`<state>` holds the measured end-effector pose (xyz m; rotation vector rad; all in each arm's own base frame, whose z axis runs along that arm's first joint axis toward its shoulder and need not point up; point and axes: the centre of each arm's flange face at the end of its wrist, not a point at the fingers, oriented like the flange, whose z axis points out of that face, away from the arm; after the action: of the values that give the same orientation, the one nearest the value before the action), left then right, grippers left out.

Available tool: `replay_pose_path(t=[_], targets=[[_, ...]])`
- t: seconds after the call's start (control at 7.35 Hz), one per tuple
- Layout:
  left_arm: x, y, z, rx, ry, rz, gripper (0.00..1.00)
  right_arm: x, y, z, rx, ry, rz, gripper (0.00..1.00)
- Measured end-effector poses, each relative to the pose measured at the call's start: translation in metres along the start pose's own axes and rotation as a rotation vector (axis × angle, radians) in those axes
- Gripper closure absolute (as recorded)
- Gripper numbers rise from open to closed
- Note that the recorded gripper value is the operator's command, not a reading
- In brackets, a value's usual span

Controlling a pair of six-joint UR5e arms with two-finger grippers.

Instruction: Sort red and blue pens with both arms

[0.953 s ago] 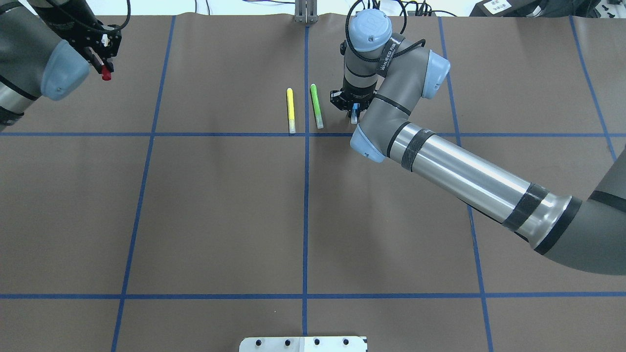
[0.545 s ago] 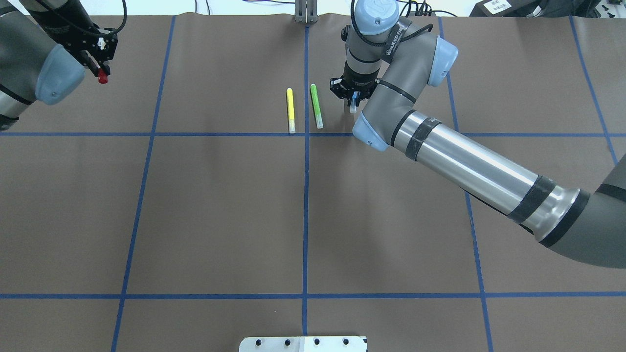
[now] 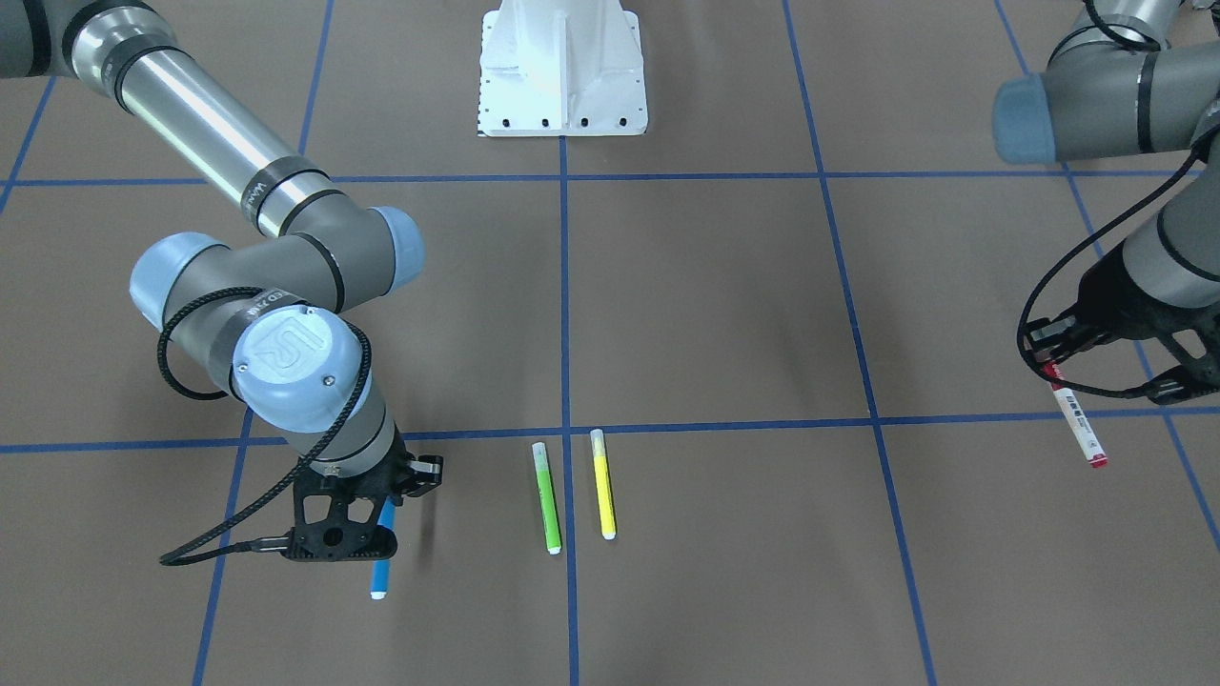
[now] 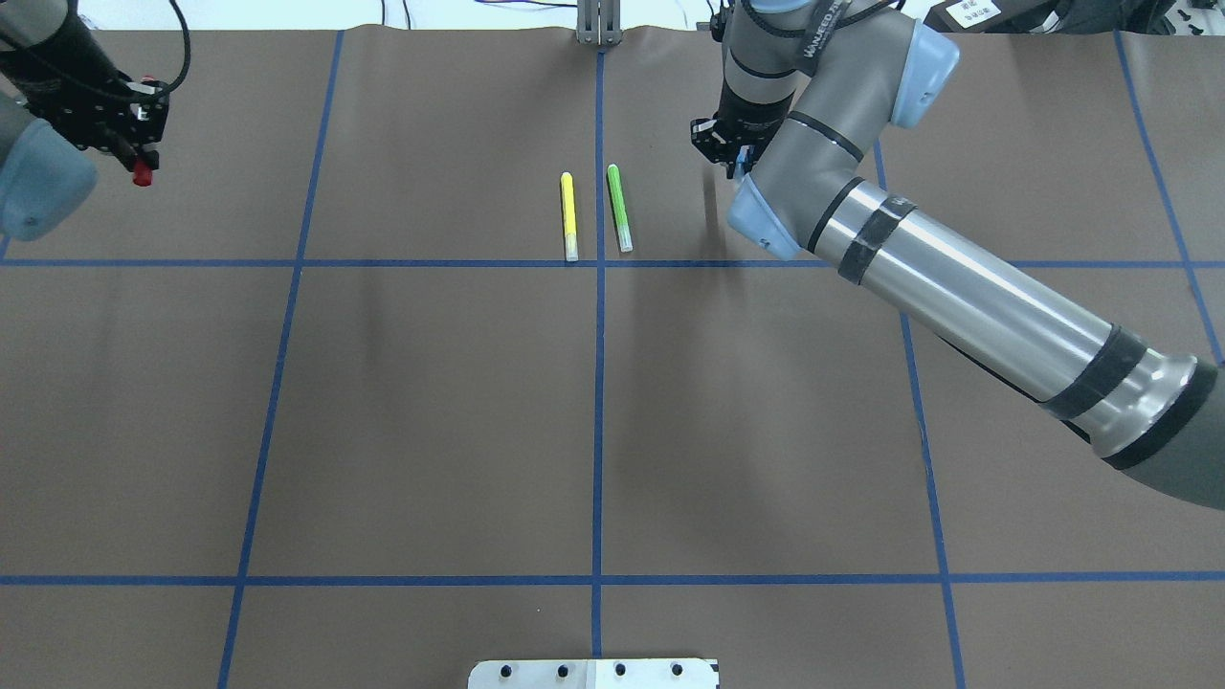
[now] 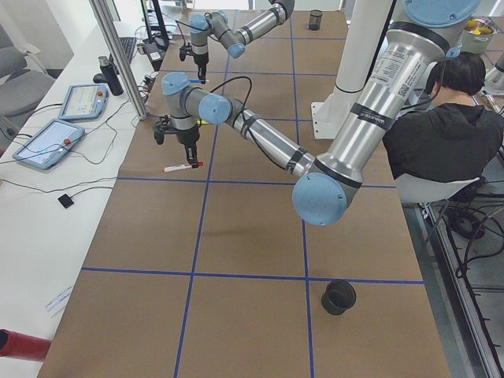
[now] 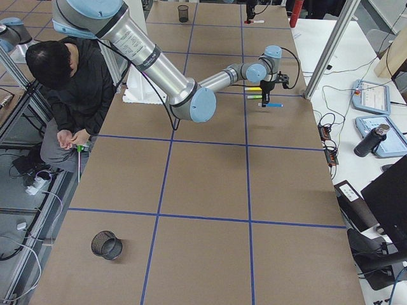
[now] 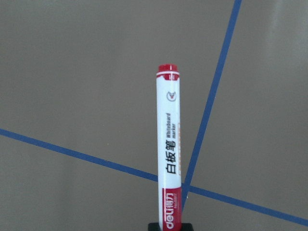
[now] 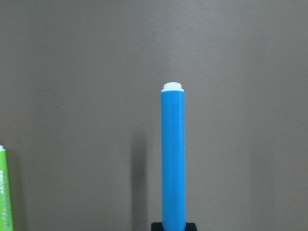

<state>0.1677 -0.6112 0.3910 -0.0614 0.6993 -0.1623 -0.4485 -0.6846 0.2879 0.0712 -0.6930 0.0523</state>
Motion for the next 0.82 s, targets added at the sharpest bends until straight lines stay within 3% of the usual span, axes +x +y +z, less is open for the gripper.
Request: replay_pose_path(t=[0.27,0.41,0.82], targets=[[-0.089,0.004,0.008,-0.013,-0.034,0.053,1.0,0.061,0.001,-0.005,0.022,0.026,-0.002,1.0],[-0.139,0.01,0.012,-0.024,-0.049,0.07,1.0,0.098,-0.002,-0.009,0.023,0.049,-0.045,1.0],[-0.259,0.029,0.003,-0.019,-0.106,0.134,1.0,0.235,-0.025,-0.042,-0.049,0.18,-0.241,1.0]])
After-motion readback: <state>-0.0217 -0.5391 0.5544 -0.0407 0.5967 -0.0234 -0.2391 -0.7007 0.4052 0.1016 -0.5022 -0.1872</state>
